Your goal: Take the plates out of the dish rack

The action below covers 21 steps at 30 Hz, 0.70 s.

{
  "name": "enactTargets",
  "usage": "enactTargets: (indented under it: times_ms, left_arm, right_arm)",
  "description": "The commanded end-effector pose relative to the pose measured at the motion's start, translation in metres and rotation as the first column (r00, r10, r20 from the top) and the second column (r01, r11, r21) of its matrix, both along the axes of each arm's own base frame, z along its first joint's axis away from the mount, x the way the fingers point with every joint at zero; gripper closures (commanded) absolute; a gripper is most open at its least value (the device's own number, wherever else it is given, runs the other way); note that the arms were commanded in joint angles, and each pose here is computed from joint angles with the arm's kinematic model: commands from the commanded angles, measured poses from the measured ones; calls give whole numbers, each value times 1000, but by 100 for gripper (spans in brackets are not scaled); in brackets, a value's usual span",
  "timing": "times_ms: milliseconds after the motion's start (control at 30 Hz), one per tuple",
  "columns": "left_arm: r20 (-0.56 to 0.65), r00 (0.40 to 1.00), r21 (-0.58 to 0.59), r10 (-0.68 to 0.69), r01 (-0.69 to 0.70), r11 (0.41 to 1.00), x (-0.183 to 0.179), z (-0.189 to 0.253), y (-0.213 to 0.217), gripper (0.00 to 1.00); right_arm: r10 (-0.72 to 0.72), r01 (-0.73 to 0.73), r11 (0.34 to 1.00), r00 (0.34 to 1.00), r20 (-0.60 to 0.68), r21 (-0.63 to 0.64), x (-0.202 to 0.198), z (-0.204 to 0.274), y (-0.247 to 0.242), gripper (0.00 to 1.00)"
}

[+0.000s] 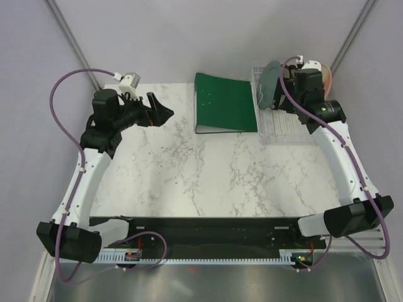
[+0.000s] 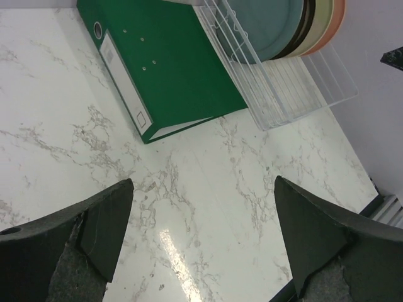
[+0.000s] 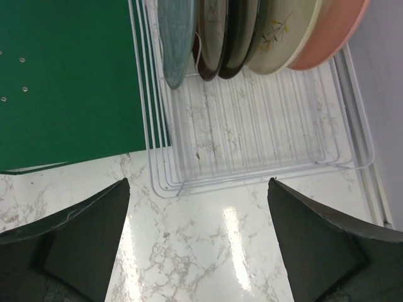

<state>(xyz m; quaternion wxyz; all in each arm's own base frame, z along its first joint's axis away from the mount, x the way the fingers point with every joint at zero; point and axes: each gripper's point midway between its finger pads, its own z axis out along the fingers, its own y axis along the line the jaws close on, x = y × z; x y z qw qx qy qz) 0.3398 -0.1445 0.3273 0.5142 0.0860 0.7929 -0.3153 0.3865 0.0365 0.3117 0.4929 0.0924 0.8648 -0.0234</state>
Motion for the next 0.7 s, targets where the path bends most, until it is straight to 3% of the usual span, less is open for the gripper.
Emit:
enactTargets:
  times_ms: [0,100,200,333,433,533,667]
  left_arm:
    - [37,996,4,83,-83,997,9,17,11,0]
    - [52,980,7,192,-193,981,21,19,26,0]
    - [-1,948,-10,319,-319,948,27,15,45,0]
    - [-39,944,-15,327,-328,945,28,2,49,0]
    - [-77,956,-19,284,-286,958,38,-15,42,0]
    - [-139,959,-37,247,-255,966,46,-28,34,0]
    - [-136,958,-8,252,-256,967,53,-35,37,0]
  right_arm:
    - [-57,48,992,996,-71,-112,13,1,-15,2]
    - [-205,173,965,966,-156,-196,30,-19,-33,2]
    - [-209,167,965,956,-207,-203,51,-32,-34,2]
    - [-249,221,960,954,-164,-174,70,-26,-33,2]
    - [-121,114,989,990,-76,-99,95,-19,-14,2]
    - [-123,125,990,992,22,-71,116,2,-14,2]
    - [-110,112,990,994,27,-81,147,-6,-11,2]
